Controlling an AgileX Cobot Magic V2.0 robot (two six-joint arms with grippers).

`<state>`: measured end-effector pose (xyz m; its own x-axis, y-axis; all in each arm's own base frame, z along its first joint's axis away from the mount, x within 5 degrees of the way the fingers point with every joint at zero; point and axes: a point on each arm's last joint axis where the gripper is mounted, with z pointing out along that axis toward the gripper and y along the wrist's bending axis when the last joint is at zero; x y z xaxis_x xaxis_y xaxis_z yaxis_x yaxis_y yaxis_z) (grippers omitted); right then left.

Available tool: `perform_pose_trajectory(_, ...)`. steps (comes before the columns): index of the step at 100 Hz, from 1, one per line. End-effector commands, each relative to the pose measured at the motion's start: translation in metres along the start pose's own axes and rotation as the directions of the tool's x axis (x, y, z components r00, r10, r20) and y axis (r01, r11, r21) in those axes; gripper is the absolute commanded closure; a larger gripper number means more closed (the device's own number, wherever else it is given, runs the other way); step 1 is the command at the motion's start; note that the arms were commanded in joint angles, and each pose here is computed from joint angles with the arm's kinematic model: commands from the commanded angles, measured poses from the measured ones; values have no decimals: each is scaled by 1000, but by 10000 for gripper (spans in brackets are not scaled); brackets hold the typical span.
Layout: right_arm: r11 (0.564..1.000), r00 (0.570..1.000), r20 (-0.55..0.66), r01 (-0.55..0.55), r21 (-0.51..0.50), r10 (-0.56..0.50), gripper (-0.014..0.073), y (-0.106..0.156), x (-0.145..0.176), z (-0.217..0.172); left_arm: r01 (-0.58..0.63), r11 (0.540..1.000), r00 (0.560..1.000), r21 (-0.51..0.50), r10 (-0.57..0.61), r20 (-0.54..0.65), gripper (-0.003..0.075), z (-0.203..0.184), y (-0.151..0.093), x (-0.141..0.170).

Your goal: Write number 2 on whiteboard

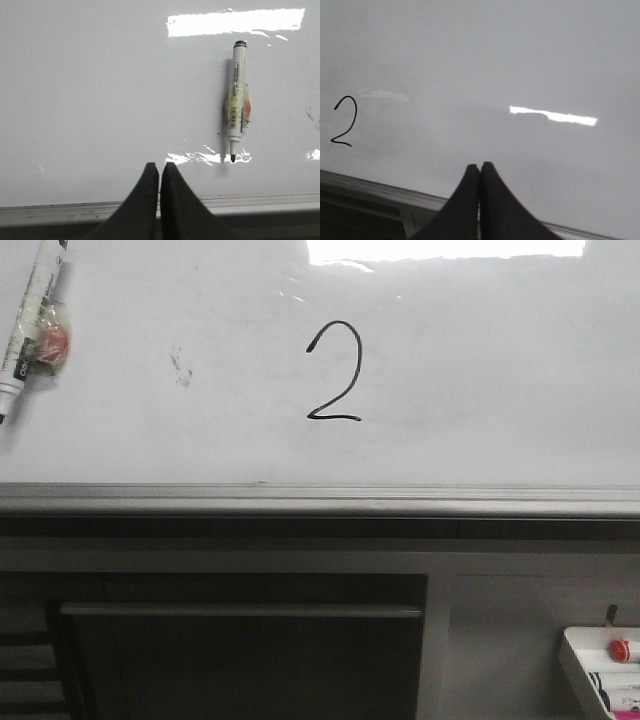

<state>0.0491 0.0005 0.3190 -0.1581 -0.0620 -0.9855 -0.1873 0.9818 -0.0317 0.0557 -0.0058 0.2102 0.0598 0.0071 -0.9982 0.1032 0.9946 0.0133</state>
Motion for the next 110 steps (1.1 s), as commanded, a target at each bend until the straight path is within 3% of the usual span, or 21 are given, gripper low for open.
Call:
perform_pose_trajectory(1,1000,996,89,25,-3,-24,667,0,-14,-2,20,1000,996,1,-20,83,738,-1,0,1)
perform_pose_trajectory(68,1000,996,86,23,-5,-22,667,1,-12,-2,20,1000,996,1,-20,83,738,-1,0,1)
perform_pose_trajectory(93,990,953,275,-138,15,129,667,6,24,9,20,1000,996,1,-20,83,738,-1,0,1)
perform_pose_trajectory(110,939,891,359,-330,96,277,667,0,64,14,20,1000,996,1,-20,83,738,-1,0,1)
